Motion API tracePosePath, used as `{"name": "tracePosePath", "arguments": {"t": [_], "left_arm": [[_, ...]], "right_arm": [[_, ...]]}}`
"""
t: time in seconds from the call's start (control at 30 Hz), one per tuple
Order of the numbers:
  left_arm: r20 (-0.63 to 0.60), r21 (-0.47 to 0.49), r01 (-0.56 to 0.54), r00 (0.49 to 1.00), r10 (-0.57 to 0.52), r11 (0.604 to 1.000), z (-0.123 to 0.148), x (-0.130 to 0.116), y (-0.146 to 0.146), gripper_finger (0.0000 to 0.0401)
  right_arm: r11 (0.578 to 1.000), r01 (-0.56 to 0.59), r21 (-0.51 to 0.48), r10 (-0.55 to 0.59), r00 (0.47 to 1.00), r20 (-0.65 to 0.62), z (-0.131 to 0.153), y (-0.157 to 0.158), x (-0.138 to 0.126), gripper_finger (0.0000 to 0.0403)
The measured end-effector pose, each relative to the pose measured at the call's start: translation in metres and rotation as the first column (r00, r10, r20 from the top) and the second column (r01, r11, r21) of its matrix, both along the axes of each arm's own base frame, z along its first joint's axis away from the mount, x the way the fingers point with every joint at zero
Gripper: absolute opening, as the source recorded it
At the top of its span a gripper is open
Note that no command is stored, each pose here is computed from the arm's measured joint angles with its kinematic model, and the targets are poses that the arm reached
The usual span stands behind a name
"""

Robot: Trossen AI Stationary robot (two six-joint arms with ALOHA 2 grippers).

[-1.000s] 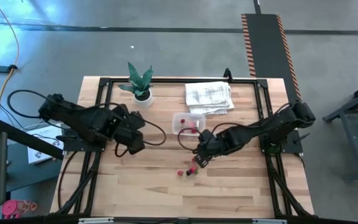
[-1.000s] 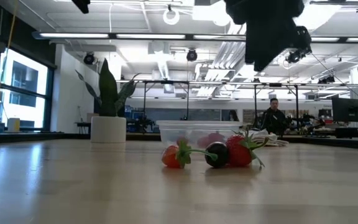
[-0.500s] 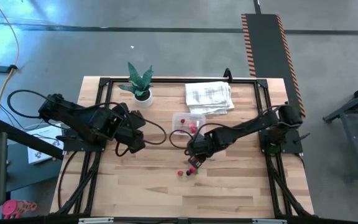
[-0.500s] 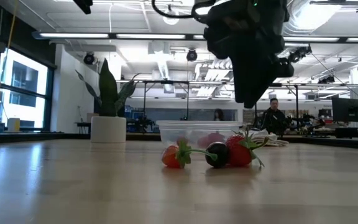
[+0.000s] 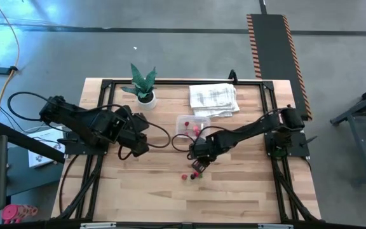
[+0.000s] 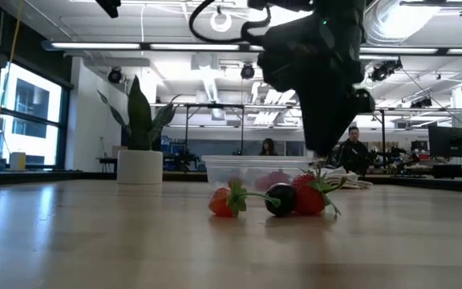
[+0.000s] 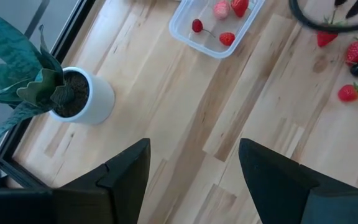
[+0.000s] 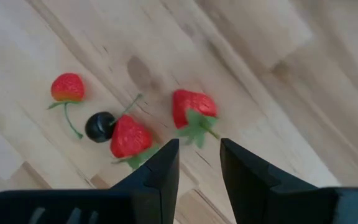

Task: Pick and placing Produce into tupperware
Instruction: Put the strawberry into the transparent bin

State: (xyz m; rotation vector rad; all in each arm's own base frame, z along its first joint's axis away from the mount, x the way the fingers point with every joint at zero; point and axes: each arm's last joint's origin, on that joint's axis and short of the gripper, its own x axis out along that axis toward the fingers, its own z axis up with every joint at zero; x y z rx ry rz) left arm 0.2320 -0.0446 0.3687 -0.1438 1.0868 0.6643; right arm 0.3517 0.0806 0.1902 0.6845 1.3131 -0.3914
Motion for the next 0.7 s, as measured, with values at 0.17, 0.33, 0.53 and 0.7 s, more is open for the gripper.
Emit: {"name": "tracePosePath", "arguments": {"t": [0.17, 0.33, 0.53, 0.7], "left_arm": [[0.003, -0.001, 0.0, 1.0, 0.0, 1.0, 0.0, 0.0, 0.0, 0.0234], [0.011, -0.003, 0.0, 1.0, 0.0, 1.0, 0.0, 0.001, 0.0, 0.0234], [0.016, 0.004, -0.002, 1.0, 0.002, 1.0, 0.0, 0.001, 0.0, 0.0234], [0.029, 0.002, -0.014, 0.999, 0.014, 1.0, 0.001, 0.002, 0.0, 0.0234]], "right_arm": [[0.998, -0.025, 0.051, 0.023, 0.999, 0.035, 0.001, 0.001, 0.004, 0.0108], [0.997, -0.041, 0.067, 0.04, 0.999, 0.012, 0.01, -0.001, -0.003, 0.0108], [0.996, -0.071, 0.058, 0.078, 0.988, -0.131, 0.012, -0.009, -0.019, 0.0108], [0.991, -0.122, 0.054, 0.125, 0.991, -0.054, 0.013, -0.015, -0.011, 0.0108]]}}
